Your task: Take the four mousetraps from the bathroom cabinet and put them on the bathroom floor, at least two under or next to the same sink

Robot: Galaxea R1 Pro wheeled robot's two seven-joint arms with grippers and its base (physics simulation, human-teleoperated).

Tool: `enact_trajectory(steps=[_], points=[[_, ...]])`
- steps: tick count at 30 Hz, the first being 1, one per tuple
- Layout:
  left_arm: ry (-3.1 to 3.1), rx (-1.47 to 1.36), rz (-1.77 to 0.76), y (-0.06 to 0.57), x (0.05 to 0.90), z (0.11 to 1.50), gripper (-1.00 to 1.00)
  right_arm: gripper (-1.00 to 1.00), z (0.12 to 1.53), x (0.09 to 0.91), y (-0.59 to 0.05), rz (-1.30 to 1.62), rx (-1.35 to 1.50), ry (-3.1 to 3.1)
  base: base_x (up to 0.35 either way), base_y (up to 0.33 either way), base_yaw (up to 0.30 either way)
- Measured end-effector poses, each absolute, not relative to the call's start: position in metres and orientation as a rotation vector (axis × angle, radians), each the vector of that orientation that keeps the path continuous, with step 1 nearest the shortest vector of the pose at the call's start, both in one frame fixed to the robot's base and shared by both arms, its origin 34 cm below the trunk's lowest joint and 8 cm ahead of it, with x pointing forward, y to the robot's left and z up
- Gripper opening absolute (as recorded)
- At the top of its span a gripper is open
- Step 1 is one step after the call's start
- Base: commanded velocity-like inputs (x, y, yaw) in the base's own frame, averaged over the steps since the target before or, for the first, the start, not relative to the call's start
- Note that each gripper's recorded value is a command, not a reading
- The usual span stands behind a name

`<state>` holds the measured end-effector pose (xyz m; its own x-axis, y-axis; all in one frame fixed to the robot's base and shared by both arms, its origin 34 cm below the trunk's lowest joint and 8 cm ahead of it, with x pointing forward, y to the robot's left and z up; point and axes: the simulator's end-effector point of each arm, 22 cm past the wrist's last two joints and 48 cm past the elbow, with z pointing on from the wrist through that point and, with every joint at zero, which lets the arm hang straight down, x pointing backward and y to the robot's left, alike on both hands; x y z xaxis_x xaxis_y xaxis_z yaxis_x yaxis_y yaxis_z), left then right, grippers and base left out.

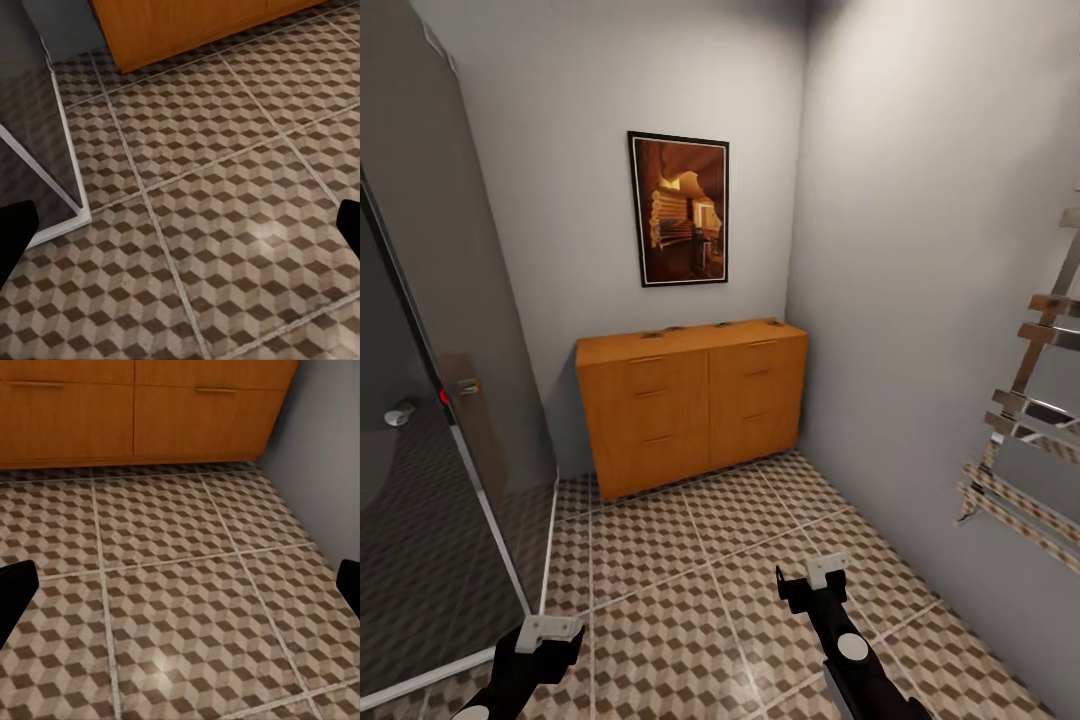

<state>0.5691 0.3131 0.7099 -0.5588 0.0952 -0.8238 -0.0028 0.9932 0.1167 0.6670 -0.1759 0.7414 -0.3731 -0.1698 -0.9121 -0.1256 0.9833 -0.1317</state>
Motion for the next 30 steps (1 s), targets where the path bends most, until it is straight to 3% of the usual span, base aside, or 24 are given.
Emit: enact_trajectory(steps=[14, 30], points=[[2.160, 0.065, 0.128, 0.3130, 0.5690, 0.7100, 1.00, 1.00, 0.7416, 0.6670, -0.1758, -0.047, -0.211, 1.958, 0.056, -0.227, 0.001], [2.161, 0.064, 0.128, 0.3133, 0.5687, 0.7099, 1.00, 1.00, 0.7418, 0.6669, -0.1755, -0.047, -0.211, 1.958, 0.196, -0.245, 0.060]])
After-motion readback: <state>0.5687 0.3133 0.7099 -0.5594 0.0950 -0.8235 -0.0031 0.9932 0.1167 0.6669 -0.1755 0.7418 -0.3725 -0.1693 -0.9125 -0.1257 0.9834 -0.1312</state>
